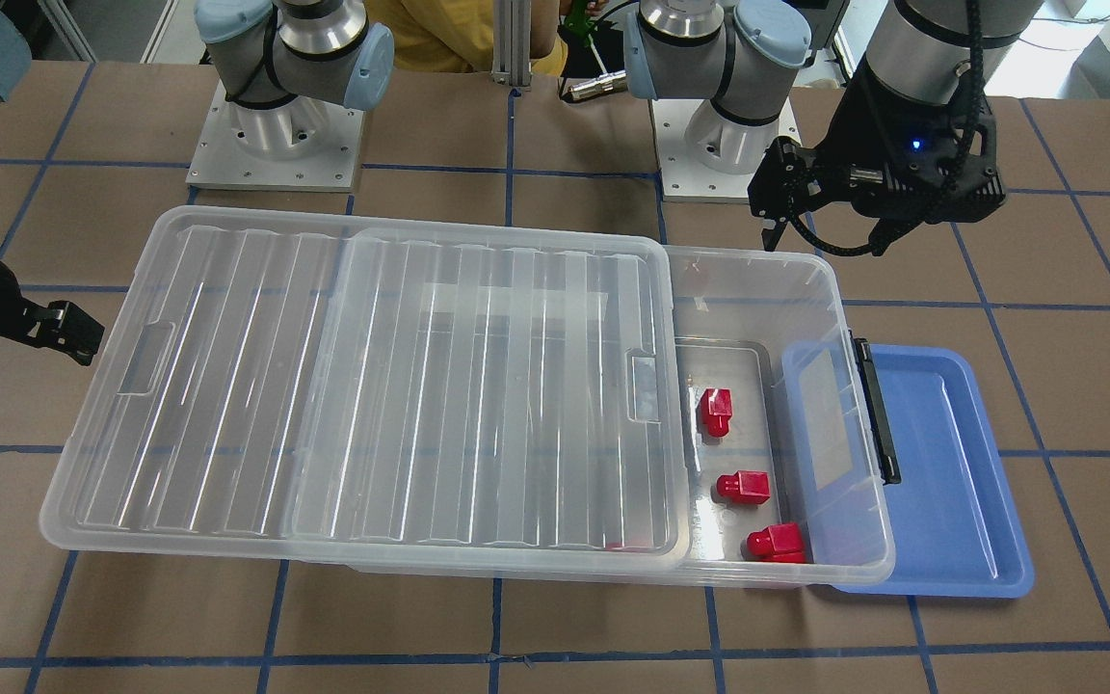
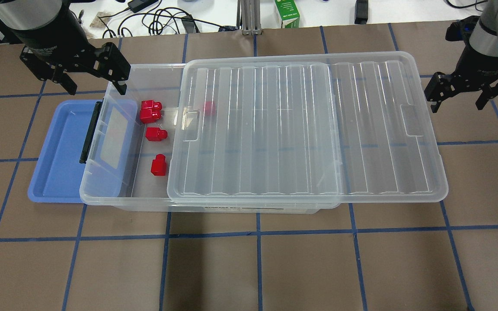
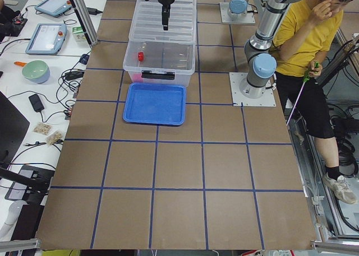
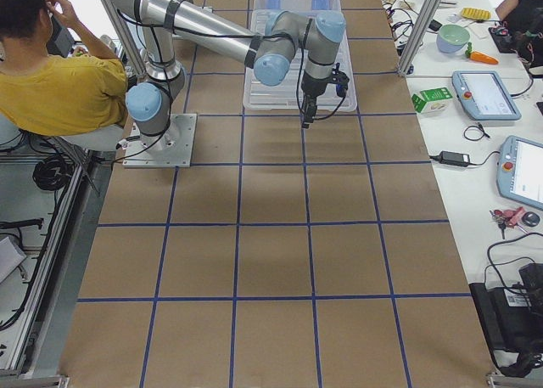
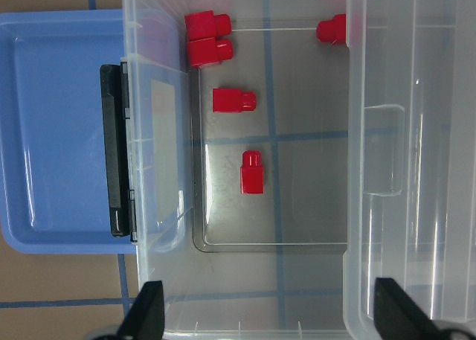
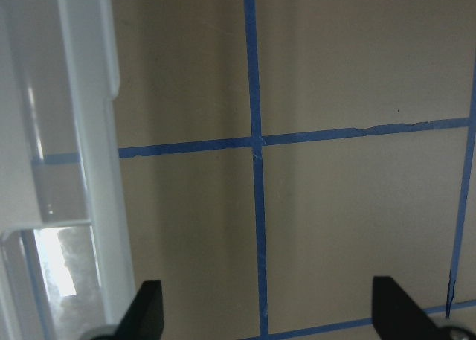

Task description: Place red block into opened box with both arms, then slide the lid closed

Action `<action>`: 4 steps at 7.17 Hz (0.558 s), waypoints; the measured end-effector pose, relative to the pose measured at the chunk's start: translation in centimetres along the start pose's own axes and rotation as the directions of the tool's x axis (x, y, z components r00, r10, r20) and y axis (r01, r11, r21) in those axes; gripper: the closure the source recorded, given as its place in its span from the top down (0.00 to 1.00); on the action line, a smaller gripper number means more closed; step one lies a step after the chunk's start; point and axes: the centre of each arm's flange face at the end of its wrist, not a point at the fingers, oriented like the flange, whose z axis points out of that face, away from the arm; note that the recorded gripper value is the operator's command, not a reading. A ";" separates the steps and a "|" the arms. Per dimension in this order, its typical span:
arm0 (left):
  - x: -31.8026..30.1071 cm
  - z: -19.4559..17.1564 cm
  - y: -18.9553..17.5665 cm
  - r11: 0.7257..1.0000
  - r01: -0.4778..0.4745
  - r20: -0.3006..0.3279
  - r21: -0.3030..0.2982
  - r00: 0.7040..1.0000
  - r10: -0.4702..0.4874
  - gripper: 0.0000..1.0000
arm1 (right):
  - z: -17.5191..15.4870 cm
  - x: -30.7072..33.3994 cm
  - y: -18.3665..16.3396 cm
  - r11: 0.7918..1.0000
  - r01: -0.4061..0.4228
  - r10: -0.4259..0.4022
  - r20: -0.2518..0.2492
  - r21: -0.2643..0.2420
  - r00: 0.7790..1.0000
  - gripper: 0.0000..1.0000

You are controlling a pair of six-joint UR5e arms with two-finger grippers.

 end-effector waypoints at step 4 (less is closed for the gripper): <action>-0.1 0.1 0.0 1.000 -0.003 0.004 -0.001 1.000 0.003 1.00 | 2.4 1.2 1.2 0.999 -0.012 0.014 0.031 -0.048 0.999 1.00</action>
